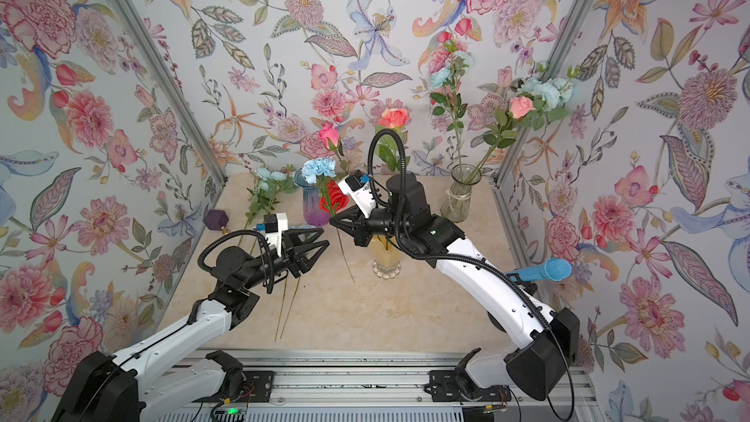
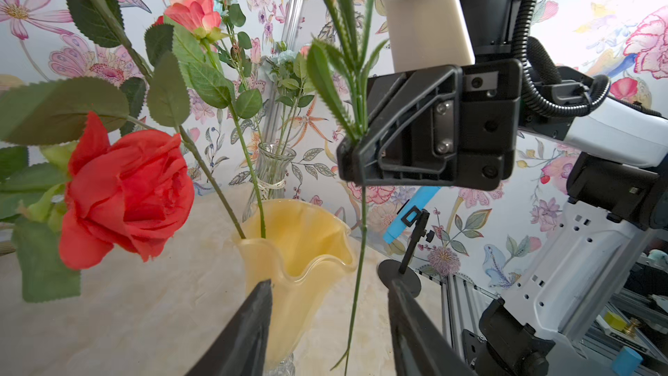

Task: Pick out blue flowers from the vase
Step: Pick up the flower from the vase.

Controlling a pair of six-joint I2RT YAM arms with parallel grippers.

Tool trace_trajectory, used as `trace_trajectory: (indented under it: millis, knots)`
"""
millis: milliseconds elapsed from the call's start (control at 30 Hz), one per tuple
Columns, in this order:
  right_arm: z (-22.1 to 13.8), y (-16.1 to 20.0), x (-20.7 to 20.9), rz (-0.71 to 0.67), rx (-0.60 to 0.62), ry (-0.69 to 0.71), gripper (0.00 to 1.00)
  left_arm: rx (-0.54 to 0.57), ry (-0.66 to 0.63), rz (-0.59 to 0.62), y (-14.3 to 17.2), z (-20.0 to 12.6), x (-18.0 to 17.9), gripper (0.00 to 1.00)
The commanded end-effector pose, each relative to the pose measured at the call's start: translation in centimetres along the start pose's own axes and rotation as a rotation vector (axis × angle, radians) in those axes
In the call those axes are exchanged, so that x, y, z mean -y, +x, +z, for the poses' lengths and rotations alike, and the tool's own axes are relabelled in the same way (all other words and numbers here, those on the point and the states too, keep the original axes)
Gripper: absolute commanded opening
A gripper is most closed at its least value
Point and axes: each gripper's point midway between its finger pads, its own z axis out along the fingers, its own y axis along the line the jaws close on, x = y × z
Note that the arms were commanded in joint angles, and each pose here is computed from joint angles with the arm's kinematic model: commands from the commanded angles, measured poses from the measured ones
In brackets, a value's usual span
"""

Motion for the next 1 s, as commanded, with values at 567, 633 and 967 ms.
trace_trajectory:
  millis: [567,633,967]
  knots:
    - [1.3,0.2,-2.7,-0.035,-0.048,-0.152,0.07,0.055,0.147,-0.001,-2.0,0.4,2.3,0.33]
    - [1.3,0.2,-2.8,-0.037,-0.048,-0.157,0.07,0.063,0.157,-0.004,-2.1,0.4,2.5,0.31]
    - [2.0,0.5,-2.4,-0.034,-0.059,-0.157,0.07,0.060,0.158,-0.014,-2.0,0.6,2.2,0.28]
